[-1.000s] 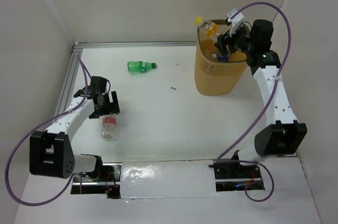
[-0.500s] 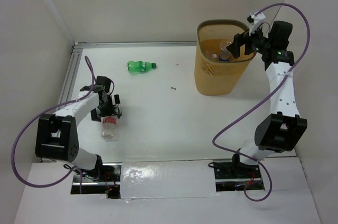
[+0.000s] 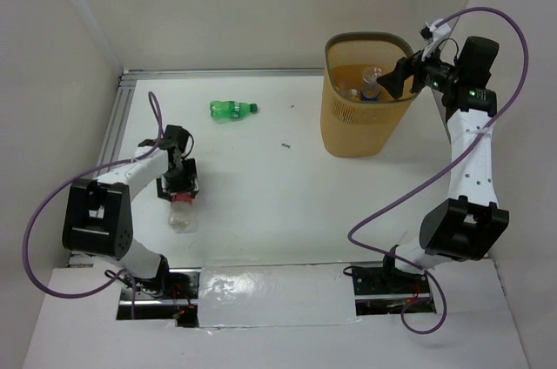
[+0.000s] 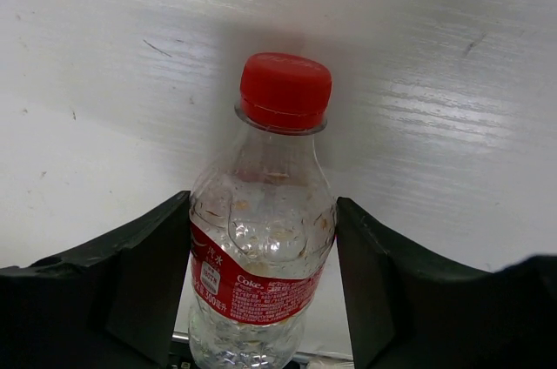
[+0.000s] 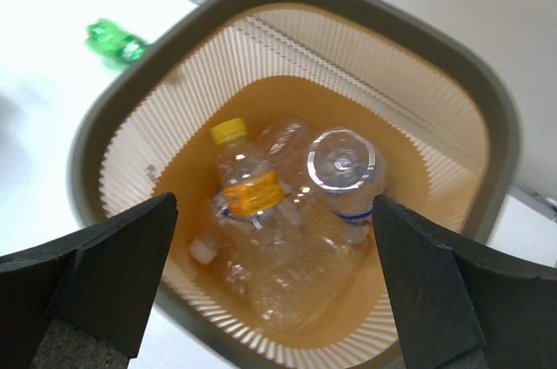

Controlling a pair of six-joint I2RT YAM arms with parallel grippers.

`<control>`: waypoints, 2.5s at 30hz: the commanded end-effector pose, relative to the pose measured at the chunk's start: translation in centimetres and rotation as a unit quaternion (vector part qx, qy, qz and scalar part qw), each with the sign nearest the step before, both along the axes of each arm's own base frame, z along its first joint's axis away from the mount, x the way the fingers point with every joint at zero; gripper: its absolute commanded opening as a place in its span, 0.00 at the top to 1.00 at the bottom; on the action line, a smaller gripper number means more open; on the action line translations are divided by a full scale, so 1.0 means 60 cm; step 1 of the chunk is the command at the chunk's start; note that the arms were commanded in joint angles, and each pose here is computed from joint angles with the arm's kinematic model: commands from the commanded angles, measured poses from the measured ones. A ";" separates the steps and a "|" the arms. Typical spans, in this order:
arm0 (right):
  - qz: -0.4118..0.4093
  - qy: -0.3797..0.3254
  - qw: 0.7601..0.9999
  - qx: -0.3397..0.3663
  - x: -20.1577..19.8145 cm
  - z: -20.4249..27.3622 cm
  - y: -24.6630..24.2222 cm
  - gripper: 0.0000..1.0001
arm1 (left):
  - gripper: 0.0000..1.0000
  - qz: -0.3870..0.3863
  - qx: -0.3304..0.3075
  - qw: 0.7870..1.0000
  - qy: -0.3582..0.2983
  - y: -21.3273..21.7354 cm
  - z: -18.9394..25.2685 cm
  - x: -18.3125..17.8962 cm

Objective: Put the plastic bottles in the bin

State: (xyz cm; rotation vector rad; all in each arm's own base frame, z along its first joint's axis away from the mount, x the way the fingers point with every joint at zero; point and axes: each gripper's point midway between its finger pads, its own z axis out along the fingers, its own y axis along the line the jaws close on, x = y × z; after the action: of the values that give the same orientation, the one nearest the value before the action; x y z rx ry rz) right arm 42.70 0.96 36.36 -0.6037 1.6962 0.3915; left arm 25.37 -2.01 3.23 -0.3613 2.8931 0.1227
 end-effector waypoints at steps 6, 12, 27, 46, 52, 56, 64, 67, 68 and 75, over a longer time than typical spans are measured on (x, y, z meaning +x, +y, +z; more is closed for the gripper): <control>0.168 -0.069 0.983 -0.025 -0.102 0.023 0.076 0.00 | 0.74 -0.043 -0.071 0.985 -0.151 -0.087 0.187 0.078; 0.231 -0.083 0.969 -0.028 -0.146 0.009 0.101 0.03 | 0.78 -0.134 -0.175 0.933 -0.283 -0.233 0.388 0.139; 0.227 -0.083 0.968 -0.066 -0.212 -0.031 0.108 0.55 | 0.79 -0.306 -0.439 0.657 -0.531 -0.586 0.789 0.214; 0.244 -0.009 0.968 -0.058 -0.287 -0.134 0.123 0.18 | 0.58 -0.187 -0.504 0.598 -0.595 -0.714 0.749 0.354; 0.248 -0.003 0.967 -0.057 -0.296 -0.144 0.125 0.10 | 0.18 -0.191 -0.456 0.641 -0.587 -0.729 0.682 0.383; 0.249 -0.003 0.967 -0.057 -0.296 -0.148 0.125 0.09 | 0.13 -0.198 -0.454 0.644 -0.583 -0.742 0.677 0.382; 0.249 -0.011 0.967 -0.062 -0.292 -0.146 0.124 0.02 | 0.05 -0.207 -0.443 0.638 -0.594 -0.732 0.700 0.373; 0.256 -0.013 0.964 -0.069 -0.294 -0.153 0.124 0.00 | 0.04 -0.225 -0.422 0.615 -0.627 -0.705 0.764 0.349; 0.261 -0.027 0.962 -0.080 -0.292 -0.152 0.123 0.00 | 0.04 -0.235 -0.406 0.619 -0.630 -0.698 0.767 0.343; 0.257 -0.044 0.959 -0.109 -0.279 -0.158 0.114 0.00 | 0.03 -0.155 -0.319 0.698 -0.622 -0.516 0.754 0.334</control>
State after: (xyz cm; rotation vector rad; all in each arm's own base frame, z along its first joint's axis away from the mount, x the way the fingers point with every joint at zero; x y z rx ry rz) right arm 25.84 8.08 26.92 -1.1922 1.5125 0.5780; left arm 46.33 -40.34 42.88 0.1360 1.5732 -0.9758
